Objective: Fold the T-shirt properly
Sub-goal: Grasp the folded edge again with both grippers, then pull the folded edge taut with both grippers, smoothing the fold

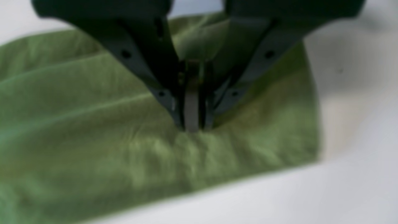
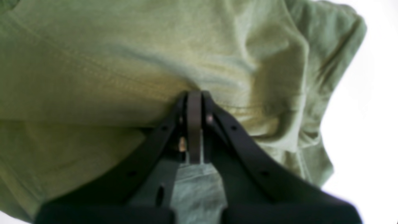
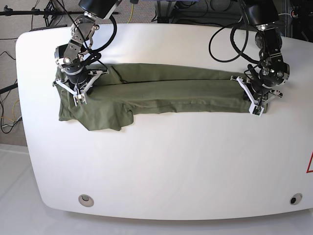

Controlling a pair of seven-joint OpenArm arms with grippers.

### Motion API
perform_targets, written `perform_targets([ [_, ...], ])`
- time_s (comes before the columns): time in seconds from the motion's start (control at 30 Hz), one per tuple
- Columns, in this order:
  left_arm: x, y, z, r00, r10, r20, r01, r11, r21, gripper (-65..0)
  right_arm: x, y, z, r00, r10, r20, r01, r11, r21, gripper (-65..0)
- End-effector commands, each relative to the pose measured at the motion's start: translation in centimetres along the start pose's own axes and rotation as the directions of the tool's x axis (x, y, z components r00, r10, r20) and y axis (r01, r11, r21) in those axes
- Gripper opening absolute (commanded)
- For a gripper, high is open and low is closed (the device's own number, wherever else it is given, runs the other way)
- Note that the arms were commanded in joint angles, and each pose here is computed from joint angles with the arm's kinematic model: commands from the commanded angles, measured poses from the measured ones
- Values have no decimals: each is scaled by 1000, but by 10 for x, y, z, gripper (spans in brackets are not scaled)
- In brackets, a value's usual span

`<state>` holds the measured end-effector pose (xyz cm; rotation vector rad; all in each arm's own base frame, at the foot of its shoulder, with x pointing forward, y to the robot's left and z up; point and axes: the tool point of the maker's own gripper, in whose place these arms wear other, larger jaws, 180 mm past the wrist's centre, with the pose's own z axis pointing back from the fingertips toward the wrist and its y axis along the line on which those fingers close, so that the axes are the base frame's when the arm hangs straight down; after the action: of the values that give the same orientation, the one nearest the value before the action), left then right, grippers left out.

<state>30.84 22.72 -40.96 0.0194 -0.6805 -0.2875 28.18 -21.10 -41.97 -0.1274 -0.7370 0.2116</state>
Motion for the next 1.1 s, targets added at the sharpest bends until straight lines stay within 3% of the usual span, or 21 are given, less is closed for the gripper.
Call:
perform_targets([
  [0.0,18,7,-4,999,4,33,-4,1000,2,-638,10,-3,-3,1000,0,20,0,1000,-2,-650],
  [0.47,16,14,-21,997,42,67,-41,999,-17,-638,14,-2,-19,1000,-8,14,7,1000,28,-650],
  [1.07,24,49,-23,999,6,43,-9,997,71,-638,16,-11,-22,999,-5,42,4,1000,18,-650],
])
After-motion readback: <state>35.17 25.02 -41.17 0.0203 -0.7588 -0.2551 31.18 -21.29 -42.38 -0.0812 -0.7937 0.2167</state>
